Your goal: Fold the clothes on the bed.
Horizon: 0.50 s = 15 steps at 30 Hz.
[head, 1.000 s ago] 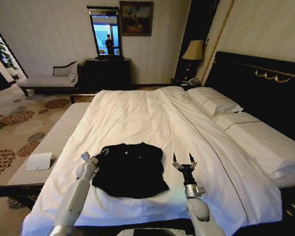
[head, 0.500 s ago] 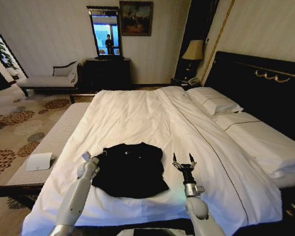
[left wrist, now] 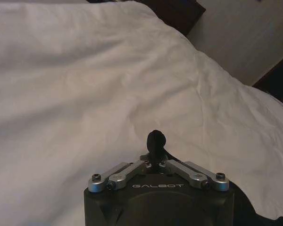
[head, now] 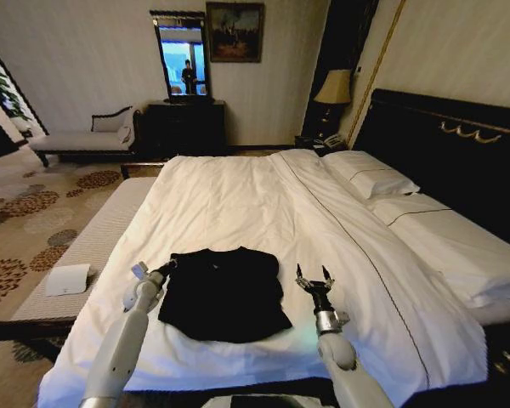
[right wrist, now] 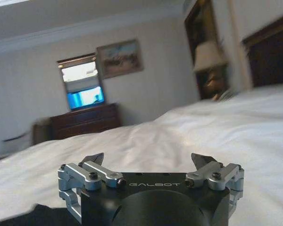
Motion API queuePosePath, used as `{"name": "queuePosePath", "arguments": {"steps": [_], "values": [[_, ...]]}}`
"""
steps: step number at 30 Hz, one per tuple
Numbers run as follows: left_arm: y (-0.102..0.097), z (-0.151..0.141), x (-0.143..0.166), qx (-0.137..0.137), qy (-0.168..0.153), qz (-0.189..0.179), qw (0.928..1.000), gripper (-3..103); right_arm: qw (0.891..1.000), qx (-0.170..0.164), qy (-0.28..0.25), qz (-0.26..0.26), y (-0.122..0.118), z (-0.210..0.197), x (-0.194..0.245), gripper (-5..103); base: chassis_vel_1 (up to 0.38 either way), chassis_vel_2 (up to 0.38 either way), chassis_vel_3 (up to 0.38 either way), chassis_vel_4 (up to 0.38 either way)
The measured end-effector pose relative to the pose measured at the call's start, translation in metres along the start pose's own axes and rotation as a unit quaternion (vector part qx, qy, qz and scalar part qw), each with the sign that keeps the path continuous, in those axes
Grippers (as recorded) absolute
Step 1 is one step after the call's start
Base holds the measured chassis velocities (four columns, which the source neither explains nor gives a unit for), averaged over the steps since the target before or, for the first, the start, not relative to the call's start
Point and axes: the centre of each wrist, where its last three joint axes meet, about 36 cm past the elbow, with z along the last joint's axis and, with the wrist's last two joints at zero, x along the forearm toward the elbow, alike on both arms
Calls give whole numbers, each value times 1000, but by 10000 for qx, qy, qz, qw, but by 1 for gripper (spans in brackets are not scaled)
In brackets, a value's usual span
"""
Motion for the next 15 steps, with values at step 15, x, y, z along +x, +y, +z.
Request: {"name": "queuePosePath", "arguments": {"steps": [15], "values": [[1,2,5,-108,-4,-7,9999,1,9542,-1818,2099,-1116,-21,-50,-110,100,0,0,0,0]]}}
